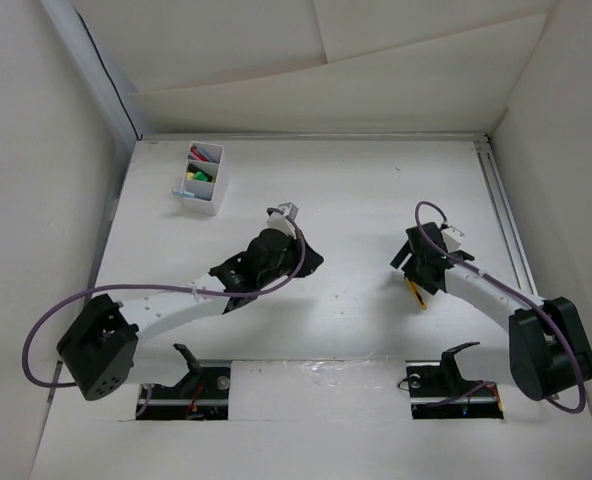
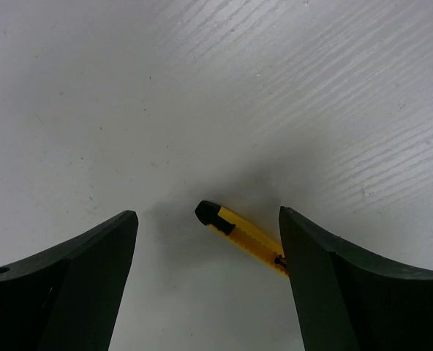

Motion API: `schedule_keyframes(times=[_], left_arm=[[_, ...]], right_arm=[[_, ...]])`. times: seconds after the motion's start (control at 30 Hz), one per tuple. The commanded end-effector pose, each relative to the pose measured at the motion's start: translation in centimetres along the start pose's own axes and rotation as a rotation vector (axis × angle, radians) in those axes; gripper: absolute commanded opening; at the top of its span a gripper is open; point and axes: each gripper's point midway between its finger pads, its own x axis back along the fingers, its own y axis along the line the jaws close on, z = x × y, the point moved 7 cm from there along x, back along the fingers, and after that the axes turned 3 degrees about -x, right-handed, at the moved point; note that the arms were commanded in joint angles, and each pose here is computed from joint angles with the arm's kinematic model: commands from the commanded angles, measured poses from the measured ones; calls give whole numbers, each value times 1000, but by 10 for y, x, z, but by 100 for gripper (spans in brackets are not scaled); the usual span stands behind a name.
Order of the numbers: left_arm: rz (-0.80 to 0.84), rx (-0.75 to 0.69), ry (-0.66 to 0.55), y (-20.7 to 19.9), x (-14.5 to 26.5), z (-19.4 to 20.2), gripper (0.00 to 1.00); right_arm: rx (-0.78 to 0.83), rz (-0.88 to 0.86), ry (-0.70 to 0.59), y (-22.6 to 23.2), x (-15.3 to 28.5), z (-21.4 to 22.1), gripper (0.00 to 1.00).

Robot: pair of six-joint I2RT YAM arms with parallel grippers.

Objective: Sort the stationery into containers
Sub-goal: Grab a piece of stationery with the left arm

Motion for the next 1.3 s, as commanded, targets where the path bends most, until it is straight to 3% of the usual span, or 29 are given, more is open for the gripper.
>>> schedule_keyframes(times=[0.0, 0.1, 0.17, 0.2, 0.7, 1.0, 1.13, 1.23, 1.27], left_arm=[[119, -5, -57, -16, 14, -12, 0], [148, -6, -48, -19, 19, -11, 0], [174, -5, -77, -24, 28, -19, 0], [176, -5, -78, -23, 30, -17, 0], [227, -7, -183, -22, 69, -38, 5], [181, -4, -176, -17, 64, -37, 5], [204, -7, -170, -19, 60, -35, 5], [203, -27, -132, -20, 50, -33, 5], [205, -31, -117, -22, 47, -30, 6]], right_arm=[[-58, -25, -4, 11, 5, -8, 84], [-79, -10, 7, 9, 6, -6, 84], [-92, -18, 1, 10, 8, -8, 77], [-105, -20, -16, 10, 10, -10, 67], [-124, -67, 100, 30, 1, 4, 65], [-76, -205, 211, 45, 18, 51, 56], [10, -151, 80, 53, 34, 36, 56], [61, -79, -14, 44, 49, 21, 37], [88, -82, -37, 41, 57, 15, 18]])
